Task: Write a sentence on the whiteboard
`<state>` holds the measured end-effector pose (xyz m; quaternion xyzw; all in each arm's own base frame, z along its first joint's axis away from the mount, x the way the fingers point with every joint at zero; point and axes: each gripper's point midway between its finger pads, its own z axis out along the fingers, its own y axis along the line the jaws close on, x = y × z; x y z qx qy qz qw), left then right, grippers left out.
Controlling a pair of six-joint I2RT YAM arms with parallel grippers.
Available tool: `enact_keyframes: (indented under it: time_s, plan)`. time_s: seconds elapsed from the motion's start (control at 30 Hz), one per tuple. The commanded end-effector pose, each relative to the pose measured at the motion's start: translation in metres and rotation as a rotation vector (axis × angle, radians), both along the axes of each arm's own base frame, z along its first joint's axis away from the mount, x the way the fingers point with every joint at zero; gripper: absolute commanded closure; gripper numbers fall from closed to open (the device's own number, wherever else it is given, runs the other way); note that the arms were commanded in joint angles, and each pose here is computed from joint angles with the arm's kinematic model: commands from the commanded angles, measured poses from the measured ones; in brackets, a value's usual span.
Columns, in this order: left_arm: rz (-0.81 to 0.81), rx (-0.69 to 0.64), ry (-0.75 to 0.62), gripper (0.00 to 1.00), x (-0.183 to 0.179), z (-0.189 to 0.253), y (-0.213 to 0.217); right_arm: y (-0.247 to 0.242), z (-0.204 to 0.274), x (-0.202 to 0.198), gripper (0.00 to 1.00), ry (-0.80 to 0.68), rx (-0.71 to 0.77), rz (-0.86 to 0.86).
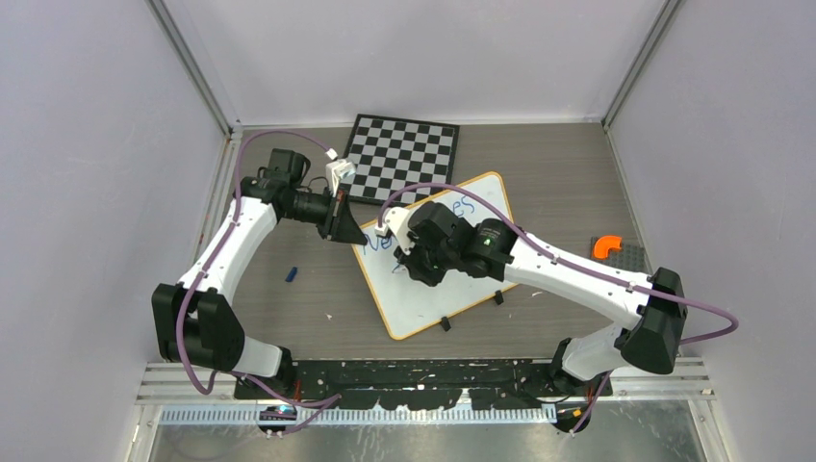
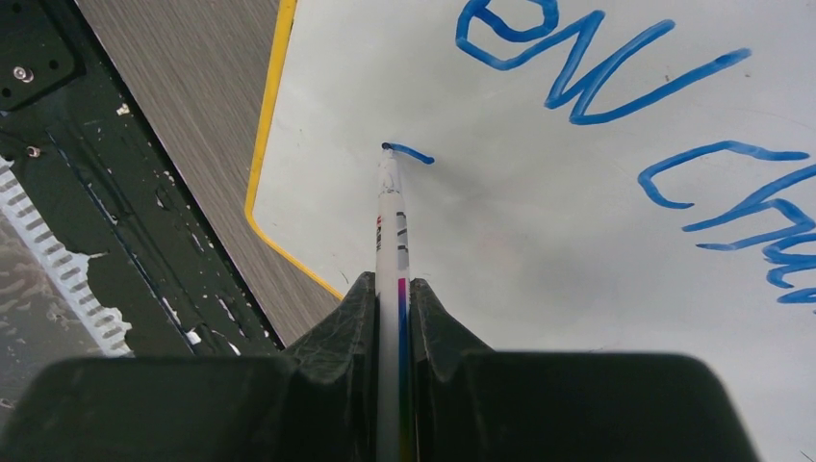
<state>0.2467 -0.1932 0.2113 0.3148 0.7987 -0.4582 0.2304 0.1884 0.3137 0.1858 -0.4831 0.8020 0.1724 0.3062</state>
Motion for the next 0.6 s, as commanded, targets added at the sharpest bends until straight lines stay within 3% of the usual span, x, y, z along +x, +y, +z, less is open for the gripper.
enact_keyframes:
  time_s: [0.0, 0.57]
  plan:
    - [0.017, 0.058, -0.047, 1.00, 0.012, -0.011, 0.004, -0.001, -0.006, 0.008, 1.00, -0.037, -0.012, -0.008]
    - [0.018, 0.058, -0.047, 1.00, 0.012, -0.009, 0.005, -0.017, 0.012, 0.022, 1.00, -0.132, -0.027, -0.063]
